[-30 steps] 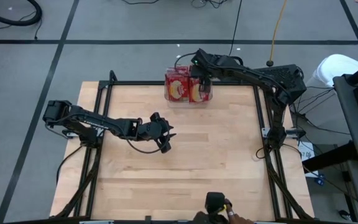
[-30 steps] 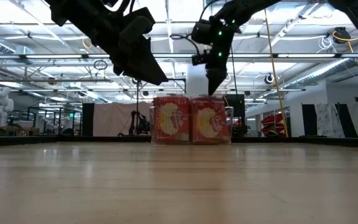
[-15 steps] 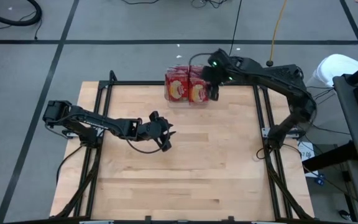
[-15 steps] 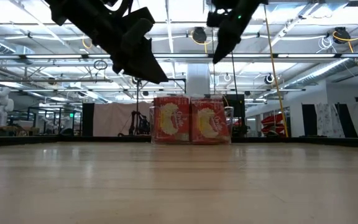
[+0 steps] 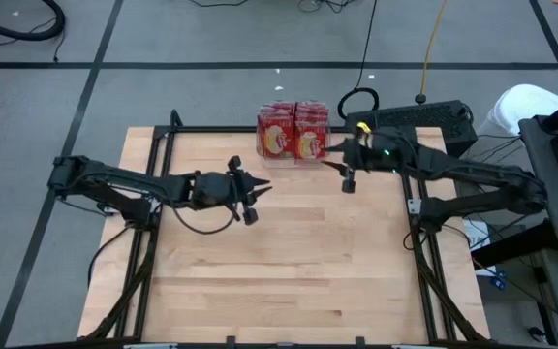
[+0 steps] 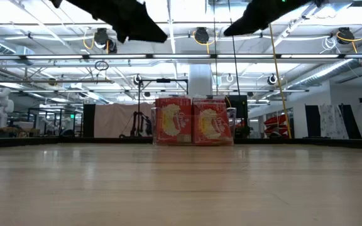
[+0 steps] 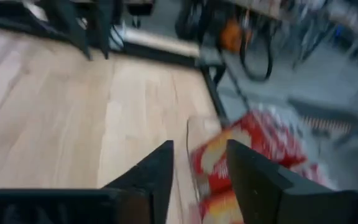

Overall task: Sort popcorn bags into baskets
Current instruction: Return to Home Position

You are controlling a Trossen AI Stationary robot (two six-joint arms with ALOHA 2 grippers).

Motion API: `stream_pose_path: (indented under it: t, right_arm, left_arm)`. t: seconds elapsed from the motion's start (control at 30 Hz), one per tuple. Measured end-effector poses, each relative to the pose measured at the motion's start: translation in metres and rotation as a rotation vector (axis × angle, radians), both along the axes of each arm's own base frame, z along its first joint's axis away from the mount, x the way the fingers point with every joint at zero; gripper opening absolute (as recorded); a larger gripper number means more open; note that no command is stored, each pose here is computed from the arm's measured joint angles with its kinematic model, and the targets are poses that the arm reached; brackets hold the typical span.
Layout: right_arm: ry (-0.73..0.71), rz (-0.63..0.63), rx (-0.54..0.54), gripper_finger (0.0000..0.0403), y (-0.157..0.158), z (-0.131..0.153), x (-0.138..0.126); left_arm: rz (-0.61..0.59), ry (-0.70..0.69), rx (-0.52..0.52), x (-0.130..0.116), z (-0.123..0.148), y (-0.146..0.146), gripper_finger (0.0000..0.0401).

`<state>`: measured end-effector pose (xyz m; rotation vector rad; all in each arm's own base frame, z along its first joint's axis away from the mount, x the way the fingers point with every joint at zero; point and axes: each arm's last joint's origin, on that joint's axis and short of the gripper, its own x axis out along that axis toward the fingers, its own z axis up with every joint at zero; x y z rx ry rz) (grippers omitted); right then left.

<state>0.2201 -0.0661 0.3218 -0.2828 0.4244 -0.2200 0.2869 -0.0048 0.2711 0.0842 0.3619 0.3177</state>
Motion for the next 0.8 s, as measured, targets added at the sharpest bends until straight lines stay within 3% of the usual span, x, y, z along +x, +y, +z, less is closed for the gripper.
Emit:
stream_pose_path:
  t: [0.27, 0.37, 0.5, 0.67, 0.8]
  right_arm:
    - [-0.174, 0.099, -0.140, 0.0058, 0.014, -0.036, -0.024]
    - [-0.199, 0.161, -0.136, 0.0029, 0.017, -0.048, -0.028]
    - [-0.231, 0.237, -0.073, 0.0003, 0.021, -0.062, -0.034]
    - [-0.249, 0.245, 0.034, 0.0005, 0.024, -0.074, -0.038]
    - [-0.237, 0.242, 0.051, 0.0001, 0.025, -0.081, -0.042]
  left_arm:
    - [-0.054, -0.053, 0.176, -0.015, 0.026, 0.002, 0.0006]
    - [-0.044, -0.090, 0.151, -0.017, 0.030, 0.002, 0.0012]
    - [0.033, -0.118, 0.038, -0.017, 0.028, 0.006, 0.0025]
    - [0.050, -0.064, 0.044, -0.017, 0.022, 0.008, 0.0006]
    - [0.042, -0.078, 0.057, -0.018, 0.010, 0.008, 0.0009]
